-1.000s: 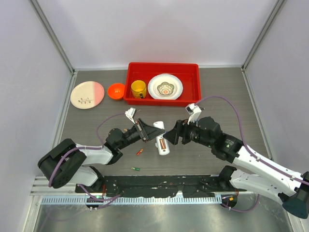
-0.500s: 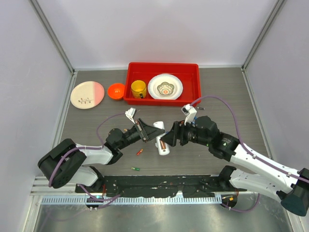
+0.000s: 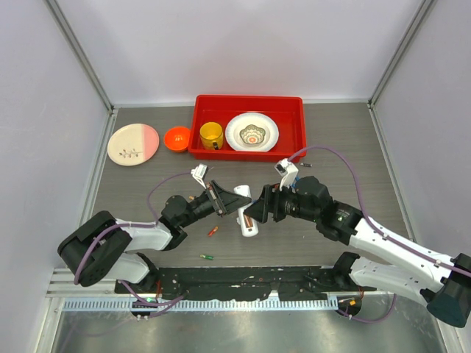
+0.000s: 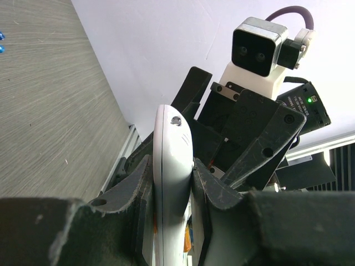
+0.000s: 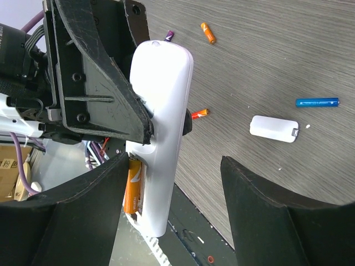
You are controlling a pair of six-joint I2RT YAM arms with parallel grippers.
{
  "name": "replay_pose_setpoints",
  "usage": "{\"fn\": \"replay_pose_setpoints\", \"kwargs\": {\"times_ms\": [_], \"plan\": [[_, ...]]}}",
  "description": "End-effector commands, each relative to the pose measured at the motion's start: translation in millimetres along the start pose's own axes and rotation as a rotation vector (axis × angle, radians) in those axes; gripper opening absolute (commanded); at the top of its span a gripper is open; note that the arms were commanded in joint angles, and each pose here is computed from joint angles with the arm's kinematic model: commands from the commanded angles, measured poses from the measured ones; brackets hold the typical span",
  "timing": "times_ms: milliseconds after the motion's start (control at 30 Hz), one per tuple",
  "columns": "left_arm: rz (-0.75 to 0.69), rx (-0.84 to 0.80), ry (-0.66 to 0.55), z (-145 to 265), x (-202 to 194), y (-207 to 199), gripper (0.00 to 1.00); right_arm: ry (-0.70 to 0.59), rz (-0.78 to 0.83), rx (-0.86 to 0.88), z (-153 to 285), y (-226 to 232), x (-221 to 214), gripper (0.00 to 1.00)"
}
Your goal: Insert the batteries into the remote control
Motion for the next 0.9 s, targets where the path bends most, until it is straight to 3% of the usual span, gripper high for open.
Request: {"fn": "replay_pose_setpoints", "kwargs": {"times_ms": [0, 400, 867], "plan": [[-0.101, -0.258, -0.107, 1.4, 22.5, -54.9, 0.00, 0.001, 0.003, 0.001, -3.2, -2.2, -0.8, 0.72], [-0.100, -0.257, -0.107, 2.0, 21.9, -54.7, 0.00, 0.034, -0.011, -0.022, -8.7, -7.5, -5.9, 0.72], [-0.097, -0.230, -0.108, 2.3, 19.6, -46.7, 0.00, -0.024, -0.010, 0.045, 3.6, 12.3, 8.1, 0.74]]}}
Point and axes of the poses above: each gripper's point midway between its finger pads, its own z axis back along the fingers, its own y axis along the line the jaws close on, x = y × z, the point moved 4 cm from there along z, back along the fingers, and after that the axes turned 11 degrees about -z, right-handed, at the moved point
